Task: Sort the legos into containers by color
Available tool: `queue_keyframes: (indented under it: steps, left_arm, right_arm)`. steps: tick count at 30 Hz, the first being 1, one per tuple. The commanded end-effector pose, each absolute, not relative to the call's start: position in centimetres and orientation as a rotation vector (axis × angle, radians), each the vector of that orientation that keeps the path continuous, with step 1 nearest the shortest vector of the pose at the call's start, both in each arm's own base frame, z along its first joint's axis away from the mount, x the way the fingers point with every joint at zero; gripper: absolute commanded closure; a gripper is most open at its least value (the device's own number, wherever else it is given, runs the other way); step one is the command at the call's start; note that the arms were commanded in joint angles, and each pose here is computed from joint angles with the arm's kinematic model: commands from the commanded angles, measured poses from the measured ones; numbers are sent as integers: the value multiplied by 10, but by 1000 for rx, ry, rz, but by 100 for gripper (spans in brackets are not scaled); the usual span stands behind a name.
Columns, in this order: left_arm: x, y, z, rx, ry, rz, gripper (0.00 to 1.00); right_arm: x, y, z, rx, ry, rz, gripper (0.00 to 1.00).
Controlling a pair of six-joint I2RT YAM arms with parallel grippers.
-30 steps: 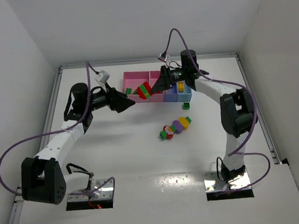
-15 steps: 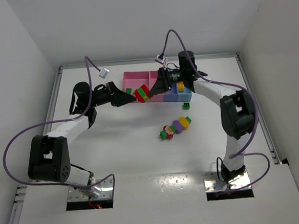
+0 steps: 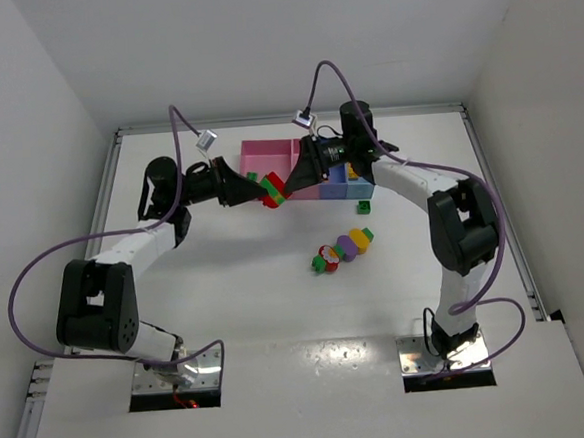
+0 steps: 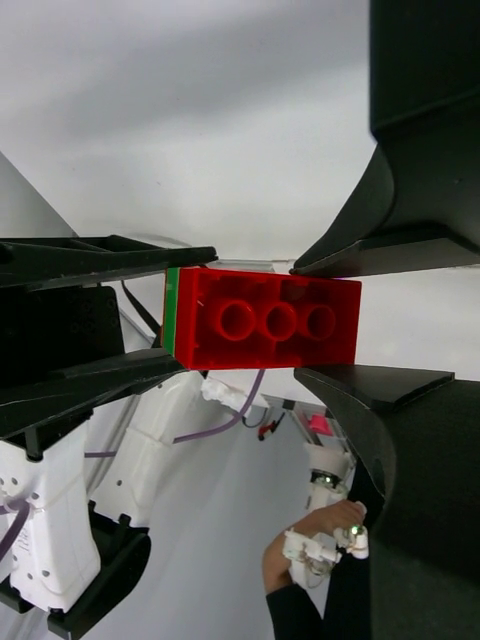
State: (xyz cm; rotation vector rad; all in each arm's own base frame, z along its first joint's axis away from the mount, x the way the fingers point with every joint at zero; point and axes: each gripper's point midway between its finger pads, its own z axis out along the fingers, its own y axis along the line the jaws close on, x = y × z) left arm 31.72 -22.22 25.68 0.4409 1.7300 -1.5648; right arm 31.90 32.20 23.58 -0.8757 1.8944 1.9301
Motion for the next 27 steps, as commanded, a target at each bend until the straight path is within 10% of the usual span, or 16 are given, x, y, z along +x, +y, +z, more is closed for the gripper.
queue_keyframes:
  steps: [1, 9, 27]
  left_arm:
    - [319, -227, 269, 528, 1660, -1547, 60]
    - [304, -225, 258, 548, 1702, -1573, 90]
    - [296, -210, 228, 579, 1794, -1408, 91]
  right_arm:
    - [309, 321, 263, -990, 1773, 1922, 100]
    - [346, 299, 262, -890, 1772, 1838, 100]
    - [372, 246, 242, -700, 1844, 1709, 100]
